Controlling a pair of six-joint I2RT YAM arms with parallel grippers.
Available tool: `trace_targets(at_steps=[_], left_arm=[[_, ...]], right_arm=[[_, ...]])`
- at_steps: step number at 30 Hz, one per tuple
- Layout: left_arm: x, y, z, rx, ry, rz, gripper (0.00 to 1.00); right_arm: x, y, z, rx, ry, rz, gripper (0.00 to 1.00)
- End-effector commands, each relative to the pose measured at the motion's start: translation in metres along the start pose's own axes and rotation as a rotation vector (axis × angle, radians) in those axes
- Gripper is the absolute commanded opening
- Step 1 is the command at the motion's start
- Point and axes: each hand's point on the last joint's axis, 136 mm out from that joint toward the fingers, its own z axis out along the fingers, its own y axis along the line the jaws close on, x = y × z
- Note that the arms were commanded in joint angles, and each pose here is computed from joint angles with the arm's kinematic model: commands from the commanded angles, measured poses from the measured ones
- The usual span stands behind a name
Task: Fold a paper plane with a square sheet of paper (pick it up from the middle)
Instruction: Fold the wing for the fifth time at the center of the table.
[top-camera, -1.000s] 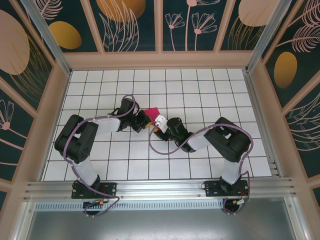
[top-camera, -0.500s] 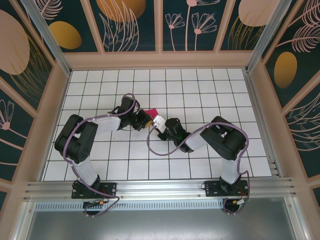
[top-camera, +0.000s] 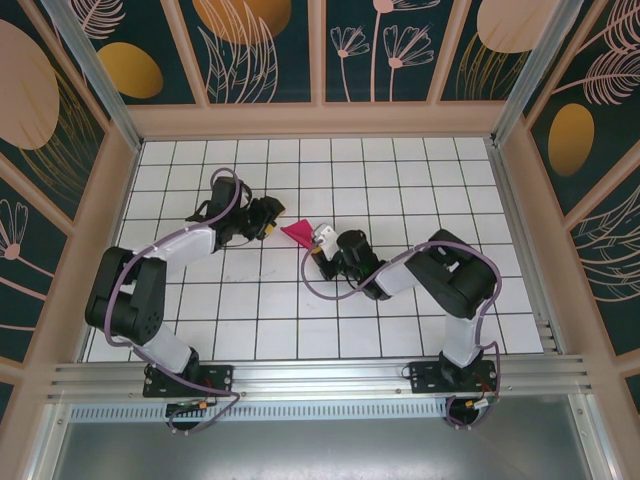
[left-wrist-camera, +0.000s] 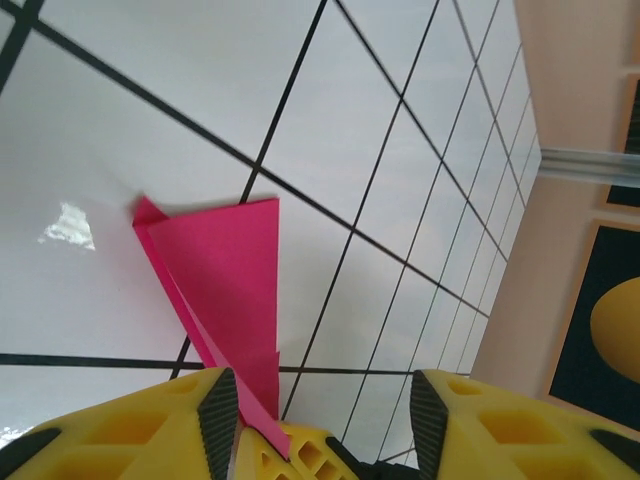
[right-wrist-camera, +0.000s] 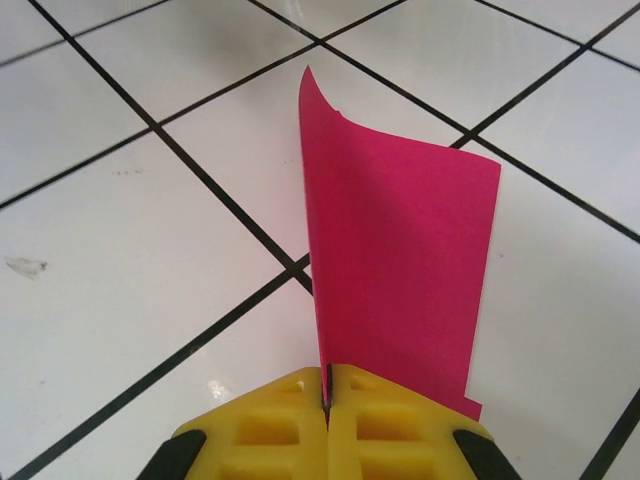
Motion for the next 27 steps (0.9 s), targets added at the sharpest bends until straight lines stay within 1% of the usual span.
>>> trace_targets(at_steps=[1,5,8,12,20,27], left_arm=[[0.006,0.012,-0.002,-0.011,0.003,0.022,0.53],[0.012,0.009,-0.003,0.061,0.009,0.052,0.53],[0.017,0.01,-0.005,0.098,0.003,0.066,0.53],[0.029,0.011,-0.004,0.13,0.027,0.093,0.52],[0.051,0.008,0.01,0.17,0.088,0.13,0.46],[0.059,0.009,0.021,0.167,0.119,0.136,0.38]], right_arm=[[-0.02,0.008,-0.006,-0.092,-0.038,0.137,0.0],[-0.022,0.007,-0.006,-0.148,-0.031,0.264,0.0],[-0.022,0.007,-0.007,-0.189,-0.022,0.347,0.0],[-0.022,0.005,-0.005,-0.231,-0.002,0.452,0.0],[-0.017,0.005,0.001,-0.27,0.054,0.57,0.0],[-0.009,0.007,0.007,-0.287,0.102,0.634,0.0]])
